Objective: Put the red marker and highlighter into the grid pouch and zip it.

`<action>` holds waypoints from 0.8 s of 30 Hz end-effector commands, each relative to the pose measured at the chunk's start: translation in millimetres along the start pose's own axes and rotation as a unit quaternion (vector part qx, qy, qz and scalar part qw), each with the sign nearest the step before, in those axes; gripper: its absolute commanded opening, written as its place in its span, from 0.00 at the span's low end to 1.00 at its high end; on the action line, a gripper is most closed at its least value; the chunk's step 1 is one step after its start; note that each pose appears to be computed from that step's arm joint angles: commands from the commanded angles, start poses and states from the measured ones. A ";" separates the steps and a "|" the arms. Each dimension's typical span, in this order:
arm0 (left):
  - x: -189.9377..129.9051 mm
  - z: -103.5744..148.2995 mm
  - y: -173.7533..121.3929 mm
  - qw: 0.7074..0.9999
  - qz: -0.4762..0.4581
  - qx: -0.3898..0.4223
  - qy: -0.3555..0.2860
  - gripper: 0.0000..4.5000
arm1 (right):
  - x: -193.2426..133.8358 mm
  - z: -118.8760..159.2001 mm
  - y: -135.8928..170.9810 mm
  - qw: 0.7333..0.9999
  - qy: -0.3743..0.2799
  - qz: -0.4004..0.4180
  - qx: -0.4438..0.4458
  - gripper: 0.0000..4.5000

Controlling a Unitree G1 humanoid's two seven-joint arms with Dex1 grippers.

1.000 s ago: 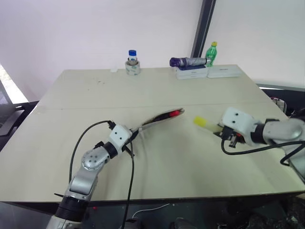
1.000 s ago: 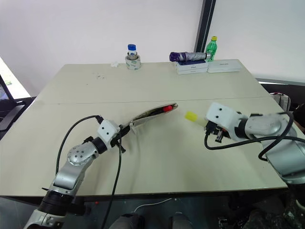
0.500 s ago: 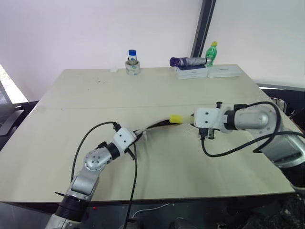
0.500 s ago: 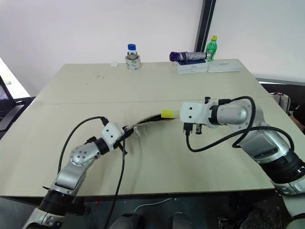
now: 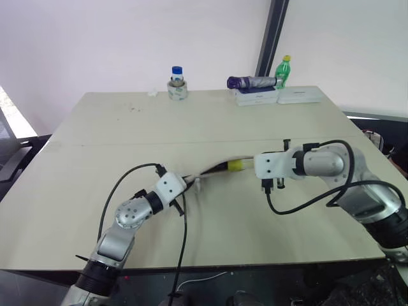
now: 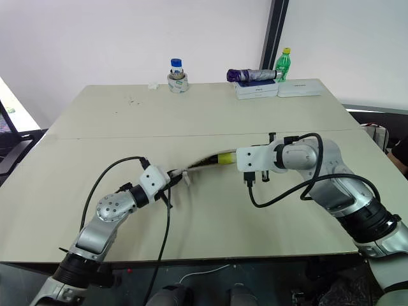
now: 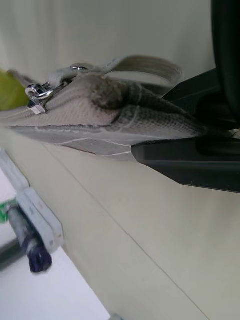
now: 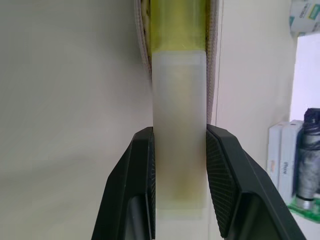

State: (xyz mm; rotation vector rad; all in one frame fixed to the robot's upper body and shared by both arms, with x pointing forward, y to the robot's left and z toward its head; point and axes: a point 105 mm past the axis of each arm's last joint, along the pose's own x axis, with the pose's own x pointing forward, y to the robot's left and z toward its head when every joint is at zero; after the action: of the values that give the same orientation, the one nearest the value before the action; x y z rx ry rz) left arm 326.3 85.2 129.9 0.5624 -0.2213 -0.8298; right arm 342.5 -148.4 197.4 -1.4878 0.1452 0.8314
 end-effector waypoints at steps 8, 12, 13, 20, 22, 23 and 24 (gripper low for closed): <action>10.0 30.7 -8.9 0.998 -0.026 0.014 -0.049 0.00 | 4.8 49.2 -14.0 0.995 -0.061 -0.024 -0.069 0.19; 6.6 26.9 -5.9 0.999 -0.013 -0.010 -0.042 0.00 | 4.0 51.6 -22.1 0.995 -0.072 -0.036 -0.059 0.41; 5.8 25.7 -4.9 0.999 -0.010 -0.016 -0.040 0.00 | 2.3 52.1 -25.5 0.995 -0.076 -0.044 -0.056 0.49; 5.2 16.6 11.2 0.996 0.042 -0.080 -0.025 0.00 | -33.5 48.6 -48.3 0.985 -0.147 -0.060 0.070 0.82; 5.4 13.7 15.1 0.994 0.057 -0.090 -0.020 0.00 | -41.7 48.3 -50.6 0.978 -0.168 -0.060 0.109 0.82; 5.9 13.5 16.7 0.993 0.063 -0.096 -0.020 0.00 | -44.2 47.0 -50.9 0.974 -0.174 -0.060 0.133 0.82; 7.0 14.3 19.5 0.991 0.075 -0.108 -0.024 0.00 | -46.2 45.0 -49.8 0.967 -0.183 -0.058 0.168 0.82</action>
State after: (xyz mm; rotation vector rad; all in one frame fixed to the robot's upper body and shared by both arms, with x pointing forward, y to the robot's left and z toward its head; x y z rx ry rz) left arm 333.6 80.7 134.6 0.3580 -0.1562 -0.7570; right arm 327.3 -120.4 254.4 -1.0766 -0.0298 0.9253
